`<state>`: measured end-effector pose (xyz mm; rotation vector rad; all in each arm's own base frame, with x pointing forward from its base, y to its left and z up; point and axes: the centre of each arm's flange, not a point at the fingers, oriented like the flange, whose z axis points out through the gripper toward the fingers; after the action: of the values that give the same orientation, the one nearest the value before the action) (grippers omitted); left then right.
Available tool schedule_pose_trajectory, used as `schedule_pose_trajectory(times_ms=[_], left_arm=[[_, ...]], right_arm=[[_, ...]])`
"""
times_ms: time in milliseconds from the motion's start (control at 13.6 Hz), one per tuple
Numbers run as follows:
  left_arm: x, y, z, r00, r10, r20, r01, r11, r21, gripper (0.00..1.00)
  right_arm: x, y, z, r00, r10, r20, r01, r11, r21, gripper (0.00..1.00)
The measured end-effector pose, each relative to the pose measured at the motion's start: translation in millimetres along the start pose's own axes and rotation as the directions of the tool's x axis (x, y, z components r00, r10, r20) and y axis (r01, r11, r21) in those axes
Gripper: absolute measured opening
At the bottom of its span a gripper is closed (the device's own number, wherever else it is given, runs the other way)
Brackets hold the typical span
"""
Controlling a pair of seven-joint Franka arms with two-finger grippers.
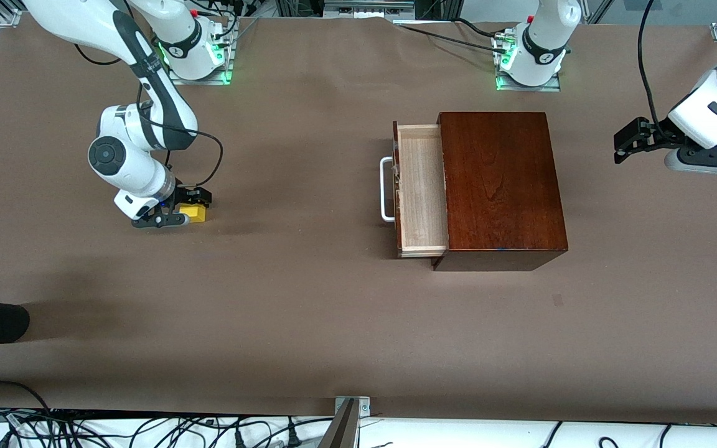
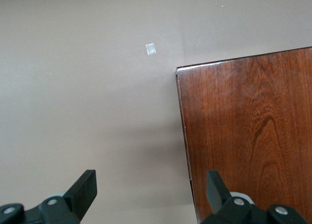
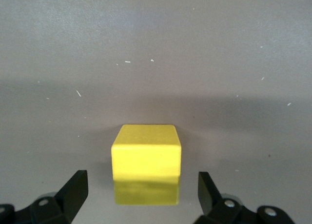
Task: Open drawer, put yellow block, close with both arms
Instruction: 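Lower the right gripper and grasp the yellow cube, then carry the yellow cube with the right gripper over the open drawer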
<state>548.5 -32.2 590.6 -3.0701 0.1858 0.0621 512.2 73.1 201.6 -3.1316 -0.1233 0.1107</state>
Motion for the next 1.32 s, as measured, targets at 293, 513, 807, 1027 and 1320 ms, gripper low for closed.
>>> schedule_pose_trajectory(times_ms=[293,513,807,1027,1320], left_arm=[[0,0,0,1.0,0.0,0.001,0.0,1.0,0.0,1.0],[0,0,0,1.0,0.0,0.001,0.0,1.0,0.0,1.0],[0,0,0,1.0,-0.001,0.001,0.001,1.0,0.0,1.0],[0,-1,0,1.0,-0.001,0.001,0.001,1.0,0.0,1.0],[0,-1,0,1.0,-0.002,0.001,0.002,1.0,-0.002,1.0]], right_arm=[[-6,1,15,1.0,0.001,0.002,-0.001,1.0,-0.001,0.84],[-5,1,14,1.0,0.001,-0.006,-0.001,1.0,0.0,0.55],[5,0,2,0.999,0.0,-0.038,0.0,1.0,0.002,0.55],[13,-4,-14,0.999,-0.011,-0.047,0.011,1.0,0.003,0.55],[35,-35,-78,0.996,-0.083,0.026,0.083,0.996,0.012,0.55]])
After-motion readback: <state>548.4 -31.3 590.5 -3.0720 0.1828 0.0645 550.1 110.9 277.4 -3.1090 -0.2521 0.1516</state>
